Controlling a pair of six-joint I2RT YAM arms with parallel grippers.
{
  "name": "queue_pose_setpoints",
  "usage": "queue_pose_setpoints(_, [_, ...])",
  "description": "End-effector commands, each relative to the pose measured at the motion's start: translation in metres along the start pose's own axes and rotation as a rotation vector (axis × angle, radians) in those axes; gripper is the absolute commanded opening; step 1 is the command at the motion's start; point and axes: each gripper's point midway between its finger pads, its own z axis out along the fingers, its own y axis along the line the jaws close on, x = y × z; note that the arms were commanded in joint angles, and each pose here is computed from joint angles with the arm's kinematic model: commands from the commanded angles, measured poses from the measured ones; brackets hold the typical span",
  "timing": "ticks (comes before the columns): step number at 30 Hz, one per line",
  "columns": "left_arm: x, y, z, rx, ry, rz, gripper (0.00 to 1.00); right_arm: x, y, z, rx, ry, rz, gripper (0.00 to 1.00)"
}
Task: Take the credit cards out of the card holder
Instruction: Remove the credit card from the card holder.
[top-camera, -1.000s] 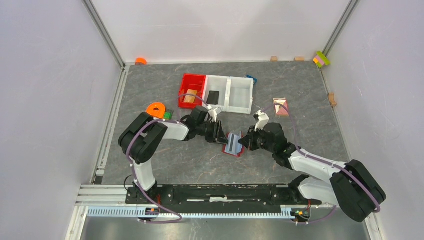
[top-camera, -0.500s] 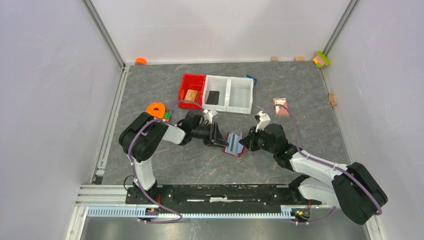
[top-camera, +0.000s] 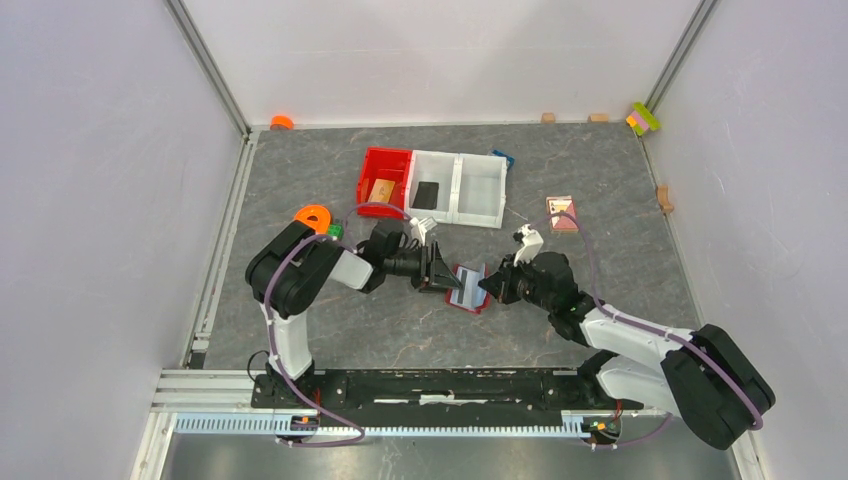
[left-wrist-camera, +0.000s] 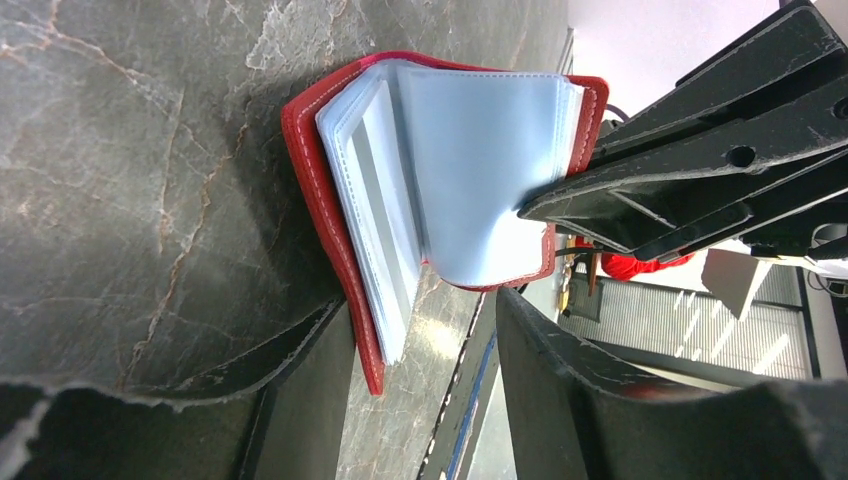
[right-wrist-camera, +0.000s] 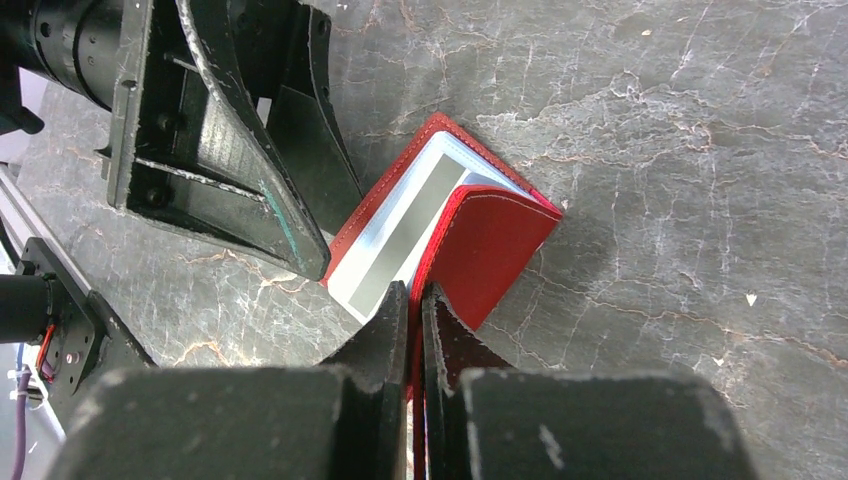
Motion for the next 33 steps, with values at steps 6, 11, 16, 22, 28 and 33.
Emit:
queue_pose_setpoints(6, [0.003, -0.011, 0.005, 0.061, 0.032, 0.003, 0.60, 0.002, 0.000, -0.002, -0.013, -0.018, 0.008, 0.00])
queue_pose_setpoints(11, [0.003, -0.007, 0.006, 0.042, 0.034, 0.003, 0.59, 0.003, 0.000, -0.005, -0.017, -0.036, 0.012, 0.00])
queue_pose_setpoints(16, [0.004, -0.005, 0.008, 0.041, 0.044, -0.001, 0.59, 0.004, 0.000, -0.006, -0.033, -0.054, 0.016, 0.00])
queue_pose_setpoints(22, [0.005, 0.005, 0.009, -0.003, 0.051, -0.001, 0.54, 0.006, 0.006, -0.004, -0.066, -0.045, 0.026, 0.00])
queue_pose_setpoints(28, [0.005, 0.009, 0.012, -0.032, 0.054, 0.007, 0.23, 0.003, 0.009, -0.003, -0.077, -0.047, 0.026, 0.00])
queue_pose_setpoints(33, [0.002, 0.012, 0.011, -0.050, 0.035, 0.014, 0.05, 0.003, -0.009, -0.007, 0.025, -0.027, -0.034, 0.00])
